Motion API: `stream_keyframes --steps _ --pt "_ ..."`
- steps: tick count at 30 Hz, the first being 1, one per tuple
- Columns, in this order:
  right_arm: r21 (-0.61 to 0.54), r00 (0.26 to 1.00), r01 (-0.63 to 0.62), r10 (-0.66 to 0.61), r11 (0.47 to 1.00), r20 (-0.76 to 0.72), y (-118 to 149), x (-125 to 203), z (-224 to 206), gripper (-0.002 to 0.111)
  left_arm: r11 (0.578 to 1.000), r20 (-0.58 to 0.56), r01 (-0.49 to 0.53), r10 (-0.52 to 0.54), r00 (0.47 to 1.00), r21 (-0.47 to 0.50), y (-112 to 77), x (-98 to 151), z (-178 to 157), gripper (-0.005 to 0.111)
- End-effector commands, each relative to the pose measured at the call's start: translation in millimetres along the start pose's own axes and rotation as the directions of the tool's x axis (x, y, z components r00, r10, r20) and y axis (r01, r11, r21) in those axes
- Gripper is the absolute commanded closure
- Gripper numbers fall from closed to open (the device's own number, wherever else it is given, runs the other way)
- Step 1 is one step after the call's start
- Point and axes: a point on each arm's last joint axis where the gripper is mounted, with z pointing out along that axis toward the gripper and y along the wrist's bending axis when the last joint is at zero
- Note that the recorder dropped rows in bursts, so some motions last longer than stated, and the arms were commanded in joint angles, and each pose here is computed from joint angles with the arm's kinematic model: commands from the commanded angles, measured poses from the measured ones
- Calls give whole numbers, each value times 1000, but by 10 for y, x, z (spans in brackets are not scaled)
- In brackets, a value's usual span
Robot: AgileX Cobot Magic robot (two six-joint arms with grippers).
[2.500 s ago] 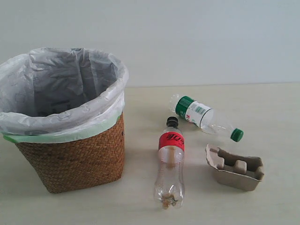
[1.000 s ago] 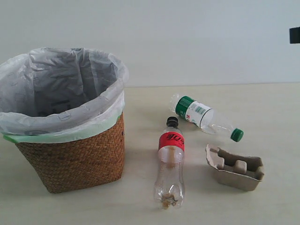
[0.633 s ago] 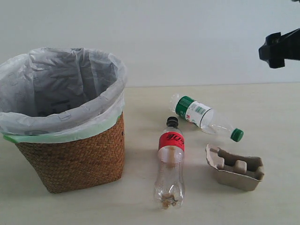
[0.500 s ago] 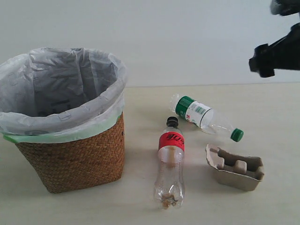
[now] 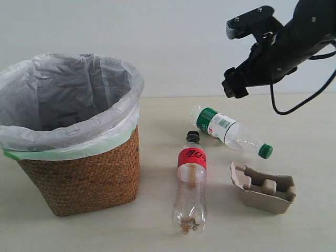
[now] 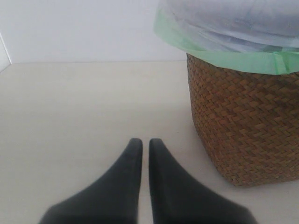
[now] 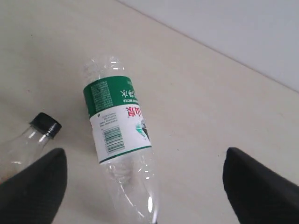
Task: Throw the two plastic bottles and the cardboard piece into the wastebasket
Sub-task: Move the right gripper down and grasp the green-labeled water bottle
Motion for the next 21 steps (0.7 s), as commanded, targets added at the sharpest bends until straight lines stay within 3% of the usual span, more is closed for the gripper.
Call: stream_keyframes --steps 1,7,14,21 --pt "-23 987 150 -151 988 -47 21 15 259 27 1000 8 5 -5 1000 8 -5 0 1 102" --pt "-57 974 192 -198 980 -111 34 38 610 27 1000 8 5 -5 1000 8 -5 0 1 102" --pt "-168 911 316 -348 934 -223 174 87 839 27 1000 8 5 -5 1000 8 -5 0 1 102" --pt "-188 900 326 -365 927 -238 237 189 1063 27 1000 8 5 -5 1000 8 -5 0 1 102"
